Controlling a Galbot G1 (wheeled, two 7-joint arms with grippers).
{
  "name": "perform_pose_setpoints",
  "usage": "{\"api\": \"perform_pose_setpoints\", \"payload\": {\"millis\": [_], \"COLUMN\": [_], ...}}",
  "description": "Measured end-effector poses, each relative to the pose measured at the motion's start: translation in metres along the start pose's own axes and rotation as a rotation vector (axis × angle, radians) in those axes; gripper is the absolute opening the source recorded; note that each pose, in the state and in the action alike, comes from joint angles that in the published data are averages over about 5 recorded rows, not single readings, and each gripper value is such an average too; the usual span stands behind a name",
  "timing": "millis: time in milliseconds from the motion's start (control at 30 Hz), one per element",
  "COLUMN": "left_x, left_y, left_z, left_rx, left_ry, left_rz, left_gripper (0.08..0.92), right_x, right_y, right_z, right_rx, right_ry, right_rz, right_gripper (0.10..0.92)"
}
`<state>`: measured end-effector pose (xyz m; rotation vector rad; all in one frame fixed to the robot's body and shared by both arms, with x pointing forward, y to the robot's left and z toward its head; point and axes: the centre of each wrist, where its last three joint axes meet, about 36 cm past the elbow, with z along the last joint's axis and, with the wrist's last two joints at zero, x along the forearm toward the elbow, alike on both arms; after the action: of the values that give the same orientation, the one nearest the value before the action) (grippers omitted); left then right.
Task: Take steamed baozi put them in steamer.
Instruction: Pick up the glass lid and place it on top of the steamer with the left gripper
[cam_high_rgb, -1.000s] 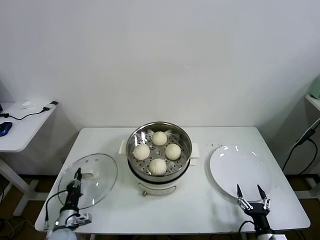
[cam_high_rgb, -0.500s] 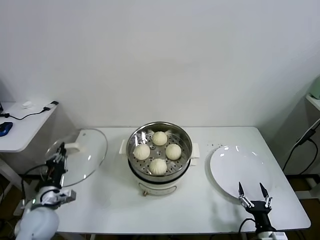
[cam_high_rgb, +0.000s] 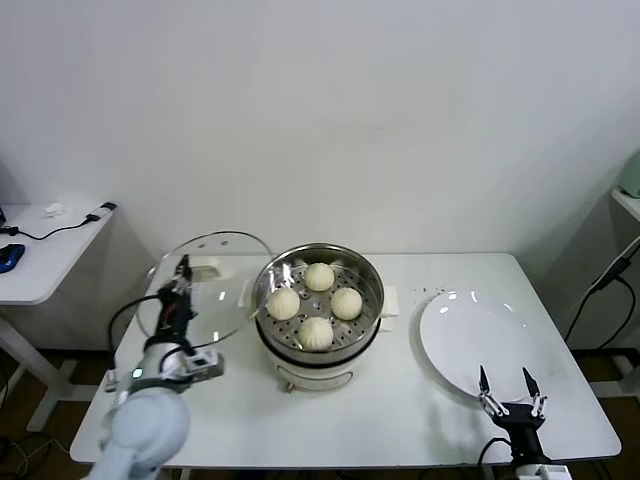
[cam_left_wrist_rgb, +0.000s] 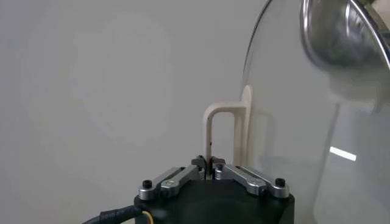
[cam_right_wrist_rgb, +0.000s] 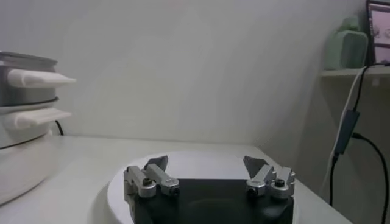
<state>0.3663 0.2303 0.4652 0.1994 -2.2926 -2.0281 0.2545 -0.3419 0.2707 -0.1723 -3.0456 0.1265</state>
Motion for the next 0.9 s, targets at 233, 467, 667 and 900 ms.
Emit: {"api": "perform_pose_setpoints", "payload": {"millis": [233, 467, 667, 900], "left_x": [0.015, 0.025, 0.024, 0.017], "left_y": [-0.007, -0.017, -0.026, -0.036], "left_z": [-0.059, -0.114, -0.153, -0.182], "left_rx": [-0.015, 0.003, 0.028, 0.028], "left_ry": [-0.024, -0.049, -0.069, -0.078], "left_rz": [0.020, 0.024, 0.041, 0.049], "left_gripper": [0.138, 0.138, 0.138, 0.138], "right_x": [0.000, 0.004, 0.007, 0.010], "right_y": [0.002, 0.000, -0.003, -0.005], "right_z": [0.003, 0.007, 0.008, 0.009], "right_rx": [0.000, 0.005, 0.004, -0.005], "right_ry": [0.001, 0.004, 0.006, 0.003], "right_rz": [0.010, 0.017, 0.023, 0.038], "right_gripper": [0.823, 0.823, 0.823, 0.823]}}
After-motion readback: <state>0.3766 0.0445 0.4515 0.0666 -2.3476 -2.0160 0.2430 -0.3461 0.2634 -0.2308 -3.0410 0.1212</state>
